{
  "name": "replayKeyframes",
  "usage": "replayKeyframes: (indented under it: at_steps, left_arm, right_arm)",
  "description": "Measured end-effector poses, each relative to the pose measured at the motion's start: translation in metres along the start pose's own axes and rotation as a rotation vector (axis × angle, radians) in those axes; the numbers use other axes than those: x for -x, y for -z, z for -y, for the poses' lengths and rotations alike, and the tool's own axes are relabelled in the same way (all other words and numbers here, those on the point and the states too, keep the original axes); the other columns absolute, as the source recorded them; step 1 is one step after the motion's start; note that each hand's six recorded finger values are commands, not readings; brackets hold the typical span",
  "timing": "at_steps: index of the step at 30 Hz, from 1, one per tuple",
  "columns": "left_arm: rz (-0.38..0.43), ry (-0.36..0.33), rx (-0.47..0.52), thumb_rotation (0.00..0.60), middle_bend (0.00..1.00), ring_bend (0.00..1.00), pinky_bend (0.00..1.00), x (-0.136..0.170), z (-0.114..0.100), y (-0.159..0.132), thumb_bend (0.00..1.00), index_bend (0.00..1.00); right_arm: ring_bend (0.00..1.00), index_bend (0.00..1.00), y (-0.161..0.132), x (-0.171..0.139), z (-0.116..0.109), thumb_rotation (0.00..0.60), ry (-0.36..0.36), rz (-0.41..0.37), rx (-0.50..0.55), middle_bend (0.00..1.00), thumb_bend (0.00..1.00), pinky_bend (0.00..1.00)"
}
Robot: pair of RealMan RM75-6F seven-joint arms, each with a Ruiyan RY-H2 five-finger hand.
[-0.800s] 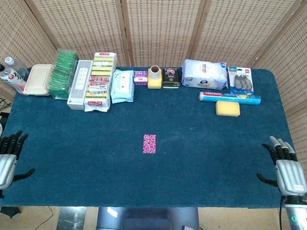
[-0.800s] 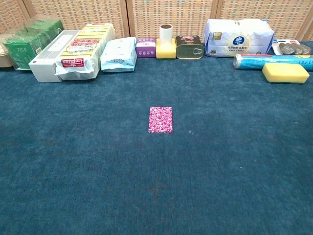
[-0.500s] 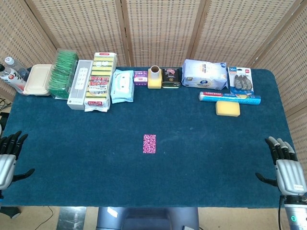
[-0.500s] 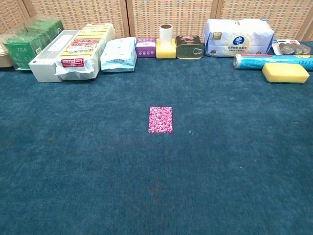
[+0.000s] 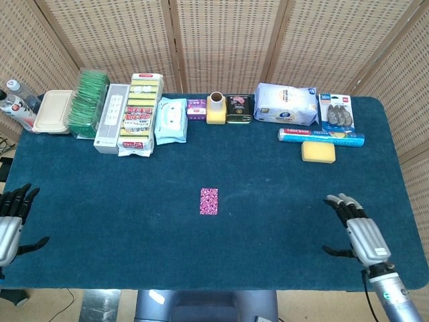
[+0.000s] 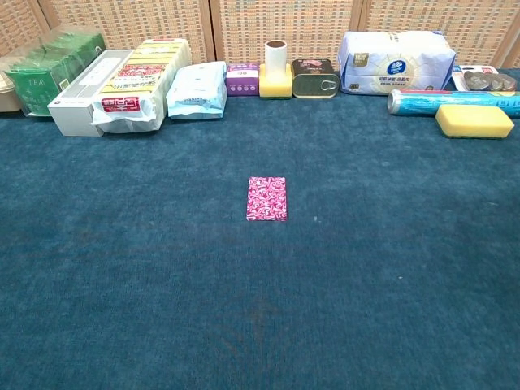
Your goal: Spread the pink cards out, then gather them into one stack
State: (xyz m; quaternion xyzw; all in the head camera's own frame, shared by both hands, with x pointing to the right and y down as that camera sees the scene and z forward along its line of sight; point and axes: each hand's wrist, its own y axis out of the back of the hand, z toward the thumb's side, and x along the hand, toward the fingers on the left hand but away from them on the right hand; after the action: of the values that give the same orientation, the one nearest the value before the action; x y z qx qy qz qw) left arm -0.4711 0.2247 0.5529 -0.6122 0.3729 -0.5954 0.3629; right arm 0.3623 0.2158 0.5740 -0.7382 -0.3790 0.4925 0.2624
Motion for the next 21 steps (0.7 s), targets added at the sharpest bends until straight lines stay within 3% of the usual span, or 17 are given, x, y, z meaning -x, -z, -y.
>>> replayKeyframes:
  at_steps: [5,13,21]
  left_arm:
    - [0.01,0.01,-0.006,0.6,0.0,0.0,0.03,0.001,0.002,-0.003,0.03,0.0]
    - [0.007,0.016,-0.001,0.6,0.0,0.0,0.03,0.001,0.002,-0.002,0.03,0.0]
    - [0.013,0.032,0.0,0.6,0.0,0.0,0.03,0.002,0.004,-0.003,0.03,0.0]
  right_arm:
    - [0.04,0.13,-0.029,0.025,0.01,0.6,-0.09,-0.073,0.008,0.16,0.0,0.0]
    - [0.08,0.14,-0.064,0.051,0.03,0.6,-0.158,-0.147,-0.047,0.21,0.0,0.0]
    - [0.1,0.15,-0.121,0.085,0.074,0.6,-0.273,-0.244,-0.062,0.21,0.0,0.0]
